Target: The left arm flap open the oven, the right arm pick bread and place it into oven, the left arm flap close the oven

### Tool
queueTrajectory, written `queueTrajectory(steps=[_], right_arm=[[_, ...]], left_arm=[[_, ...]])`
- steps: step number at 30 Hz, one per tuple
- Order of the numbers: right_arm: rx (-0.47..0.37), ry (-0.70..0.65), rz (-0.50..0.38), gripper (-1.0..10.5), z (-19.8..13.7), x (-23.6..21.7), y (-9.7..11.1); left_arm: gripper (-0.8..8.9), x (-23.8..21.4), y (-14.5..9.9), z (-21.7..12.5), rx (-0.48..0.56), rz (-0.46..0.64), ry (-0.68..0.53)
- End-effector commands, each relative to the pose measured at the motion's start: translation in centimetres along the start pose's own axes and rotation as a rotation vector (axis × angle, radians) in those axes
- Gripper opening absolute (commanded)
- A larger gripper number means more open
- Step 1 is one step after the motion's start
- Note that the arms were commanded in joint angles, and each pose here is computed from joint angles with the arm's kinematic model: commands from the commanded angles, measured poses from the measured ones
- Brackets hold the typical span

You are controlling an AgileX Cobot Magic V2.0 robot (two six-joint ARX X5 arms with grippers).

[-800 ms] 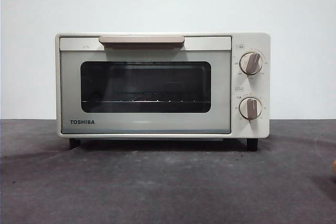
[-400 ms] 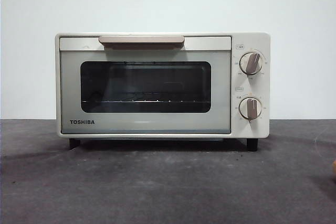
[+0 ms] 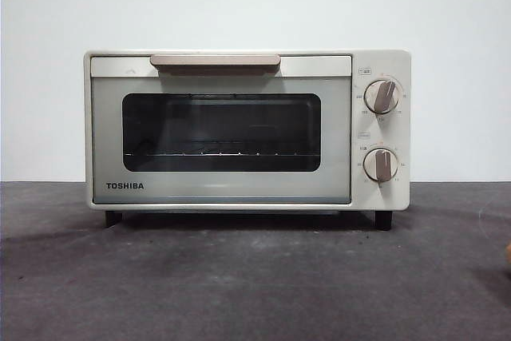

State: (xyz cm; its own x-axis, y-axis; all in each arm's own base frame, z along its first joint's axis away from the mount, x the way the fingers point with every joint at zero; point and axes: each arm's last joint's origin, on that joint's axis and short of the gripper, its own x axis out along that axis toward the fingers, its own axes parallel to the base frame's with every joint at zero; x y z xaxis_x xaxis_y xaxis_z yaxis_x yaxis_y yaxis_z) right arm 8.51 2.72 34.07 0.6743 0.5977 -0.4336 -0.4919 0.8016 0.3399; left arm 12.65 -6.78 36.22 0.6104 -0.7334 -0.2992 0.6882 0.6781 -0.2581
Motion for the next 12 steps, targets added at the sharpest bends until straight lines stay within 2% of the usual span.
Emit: queueTrajectory(steps=[1,7,12], right_arm=[[0.077,0.077,-0.049,5.3,0.1,0.7,-0.5],[0.231,0.334,-0.173,5.3,-1.1,3.9,-2.4],[0.295,0.491,-0.266,5.3,-2.5,7.0,-3.9]], left_arm=[[4.68,-0.2,-0.3,0.7,0.012,-0.014,-0.022],[4.68,-0.2,-0.3,0.7,0.012,-0.013,-0.022],[4.68,-0.2,-0.3,0.5,0.004,-0.011,-0.005]])
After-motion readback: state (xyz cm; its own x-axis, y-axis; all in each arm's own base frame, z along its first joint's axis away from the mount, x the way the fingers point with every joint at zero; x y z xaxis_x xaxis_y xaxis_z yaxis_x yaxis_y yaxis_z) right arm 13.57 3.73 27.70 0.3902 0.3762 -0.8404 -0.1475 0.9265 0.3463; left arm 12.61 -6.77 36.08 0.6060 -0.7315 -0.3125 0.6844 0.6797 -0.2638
